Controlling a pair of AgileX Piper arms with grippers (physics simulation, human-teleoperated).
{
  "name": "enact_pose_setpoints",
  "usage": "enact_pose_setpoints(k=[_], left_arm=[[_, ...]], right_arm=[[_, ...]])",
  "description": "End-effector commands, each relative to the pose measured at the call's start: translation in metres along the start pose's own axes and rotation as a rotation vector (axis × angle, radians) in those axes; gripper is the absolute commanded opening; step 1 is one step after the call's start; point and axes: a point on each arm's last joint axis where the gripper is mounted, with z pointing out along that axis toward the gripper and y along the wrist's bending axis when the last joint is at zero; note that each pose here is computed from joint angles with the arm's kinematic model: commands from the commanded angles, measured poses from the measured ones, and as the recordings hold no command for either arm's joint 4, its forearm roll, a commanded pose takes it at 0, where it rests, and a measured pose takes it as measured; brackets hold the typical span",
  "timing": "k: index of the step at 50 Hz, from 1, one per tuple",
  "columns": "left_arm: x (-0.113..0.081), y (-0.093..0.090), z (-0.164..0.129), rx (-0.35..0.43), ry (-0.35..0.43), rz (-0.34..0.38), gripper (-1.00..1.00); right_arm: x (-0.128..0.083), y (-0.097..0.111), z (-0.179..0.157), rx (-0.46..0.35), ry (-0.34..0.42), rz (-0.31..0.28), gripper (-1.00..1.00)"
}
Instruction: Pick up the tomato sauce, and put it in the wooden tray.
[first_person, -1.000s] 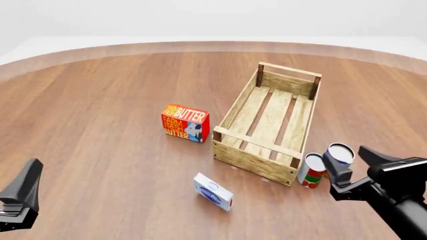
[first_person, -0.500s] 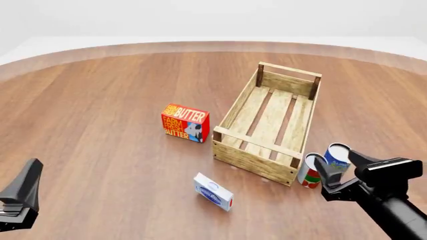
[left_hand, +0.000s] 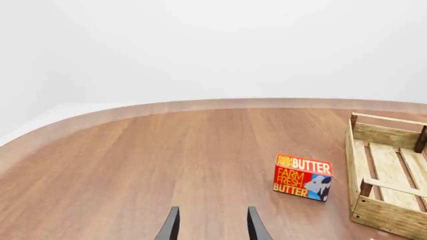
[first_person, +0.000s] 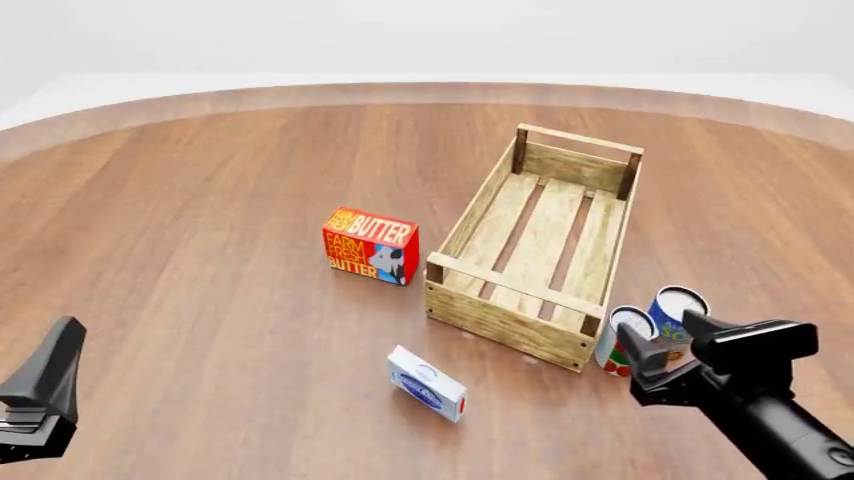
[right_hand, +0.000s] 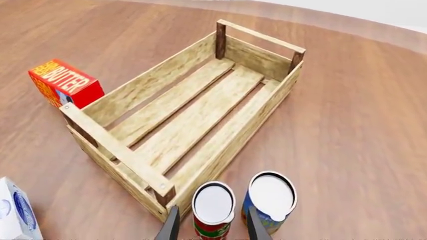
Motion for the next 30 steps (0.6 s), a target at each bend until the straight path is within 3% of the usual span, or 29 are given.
enact_pose_setpoints(k=[1, 30], left_arm=[[0.000, 0.000, 0.000, 0.000, 0.000, 0.000, 1.00], [0.000, 0.000, 0.000, 0.000, 0.000, 0.000, 1.00]], right_arm=[[0.006, 0.001, 0.005, -0.004, 0.021, 0.001, 1.00], [0.020, 0.003, 0.013, -0.014, 0.070, -0.002, 1.00]])
